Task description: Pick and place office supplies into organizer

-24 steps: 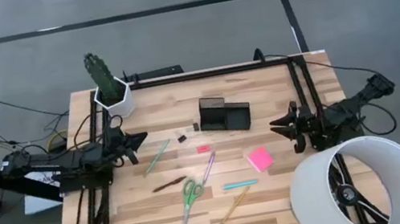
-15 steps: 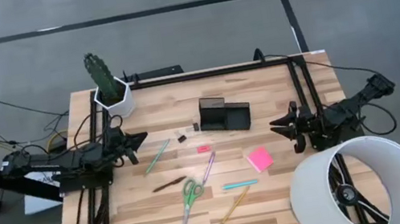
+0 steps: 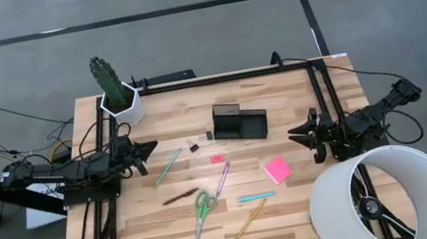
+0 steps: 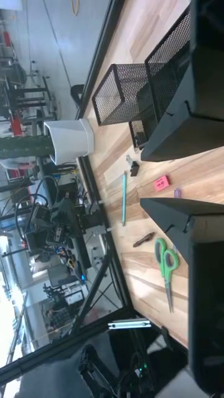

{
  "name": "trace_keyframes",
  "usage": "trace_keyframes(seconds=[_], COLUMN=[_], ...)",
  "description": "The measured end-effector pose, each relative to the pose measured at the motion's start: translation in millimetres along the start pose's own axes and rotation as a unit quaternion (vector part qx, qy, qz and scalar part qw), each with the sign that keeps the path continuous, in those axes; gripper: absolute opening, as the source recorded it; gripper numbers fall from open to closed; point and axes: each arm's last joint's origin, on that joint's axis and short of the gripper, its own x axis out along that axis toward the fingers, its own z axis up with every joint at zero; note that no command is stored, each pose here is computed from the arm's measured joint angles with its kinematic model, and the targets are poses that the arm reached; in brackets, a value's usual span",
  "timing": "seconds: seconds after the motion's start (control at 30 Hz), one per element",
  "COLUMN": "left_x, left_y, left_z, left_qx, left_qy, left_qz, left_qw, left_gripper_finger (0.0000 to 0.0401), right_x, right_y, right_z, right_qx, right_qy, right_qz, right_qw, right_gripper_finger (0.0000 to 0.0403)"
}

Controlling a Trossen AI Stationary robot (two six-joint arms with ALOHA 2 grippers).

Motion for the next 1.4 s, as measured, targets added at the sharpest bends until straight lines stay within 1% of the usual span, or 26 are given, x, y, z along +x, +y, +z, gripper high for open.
trace_keyframes(seconds=[1.2,1.4], left_x=[0.0,-0.1], left_y=[-0.3,1.6], left_z=[0.6,1.9], left_qx=[-0.003,-0.022], left_qy=[-0.003,-0.024], left_qz=[-0.001,0.032], left_qw=[1.000,0.999], left_gripper_finger=[0.0000,0.0000], right_x=[0.0,0.0], right_y=[0.0,0.0], right_z=[0.0,0.0], right_qx=[0.000,0.000], right_qy=[0.000,0.000], right_qz=[0.000,0.000], right_qw=[1.000,1.000], right_gripper_finger=[0.0098,0.0098])
